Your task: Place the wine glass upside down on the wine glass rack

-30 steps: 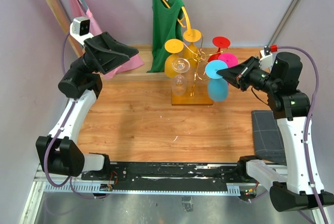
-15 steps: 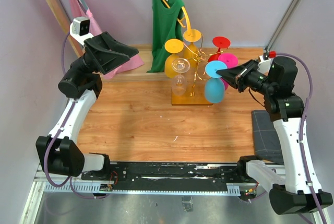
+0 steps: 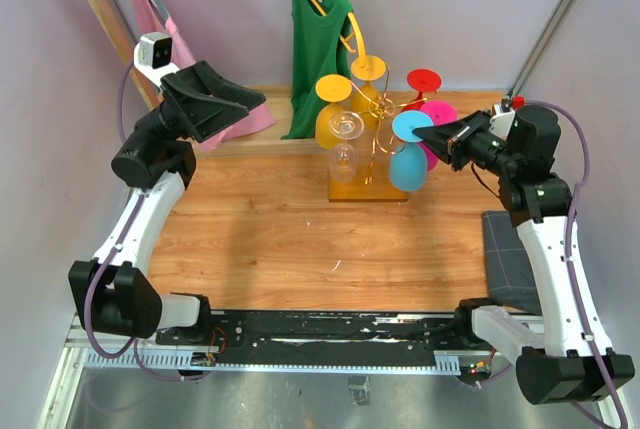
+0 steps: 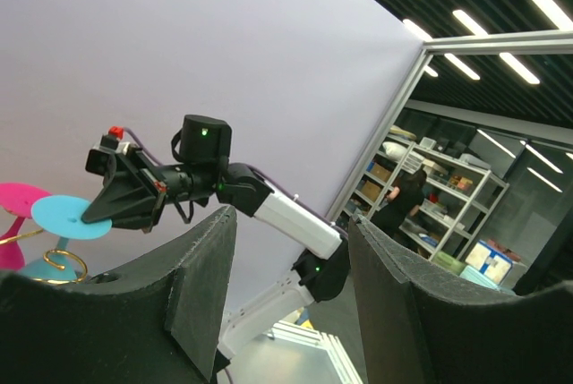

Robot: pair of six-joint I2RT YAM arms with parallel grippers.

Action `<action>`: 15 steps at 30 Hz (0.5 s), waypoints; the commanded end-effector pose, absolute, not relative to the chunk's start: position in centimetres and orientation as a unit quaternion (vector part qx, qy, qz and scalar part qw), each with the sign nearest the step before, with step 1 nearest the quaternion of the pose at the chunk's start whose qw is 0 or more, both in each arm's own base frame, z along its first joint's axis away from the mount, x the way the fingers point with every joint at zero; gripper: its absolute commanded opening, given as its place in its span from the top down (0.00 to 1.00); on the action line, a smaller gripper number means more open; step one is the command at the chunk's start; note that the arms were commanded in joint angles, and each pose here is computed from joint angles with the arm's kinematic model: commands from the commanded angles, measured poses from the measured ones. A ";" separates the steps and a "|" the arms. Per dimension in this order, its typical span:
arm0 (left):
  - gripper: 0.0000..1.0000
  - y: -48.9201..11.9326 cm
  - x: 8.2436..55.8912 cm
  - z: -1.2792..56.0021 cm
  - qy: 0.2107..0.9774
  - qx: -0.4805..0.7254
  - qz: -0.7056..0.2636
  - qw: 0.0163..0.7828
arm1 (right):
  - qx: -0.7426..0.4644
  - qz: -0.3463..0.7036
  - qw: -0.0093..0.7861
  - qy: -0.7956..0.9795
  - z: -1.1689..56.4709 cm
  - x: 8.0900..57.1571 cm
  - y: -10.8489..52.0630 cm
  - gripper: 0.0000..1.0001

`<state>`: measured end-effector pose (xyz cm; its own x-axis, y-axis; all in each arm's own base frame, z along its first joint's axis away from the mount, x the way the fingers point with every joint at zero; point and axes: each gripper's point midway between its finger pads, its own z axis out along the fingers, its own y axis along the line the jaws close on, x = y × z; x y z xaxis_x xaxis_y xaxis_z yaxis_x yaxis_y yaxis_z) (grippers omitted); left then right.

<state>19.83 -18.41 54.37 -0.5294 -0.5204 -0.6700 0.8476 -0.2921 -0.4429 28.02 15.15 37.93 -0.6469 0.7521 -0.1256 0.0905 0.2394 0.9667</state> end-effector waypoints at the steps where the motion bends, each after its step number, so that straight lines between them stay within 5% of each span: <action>1: 0.42 -18.4 18.8 54.3 0.388 0.231 -0.767 0.455 | 0.291 0.552 0.323 0.712 38.6 29.4 14.7 0.99; 15: 0.42 -18.6 19.5 54.2 0.397 0.228 -0.763 0.456 | 0.264 0.571 0.305 0.715 38.5 31.0 16.0 0.99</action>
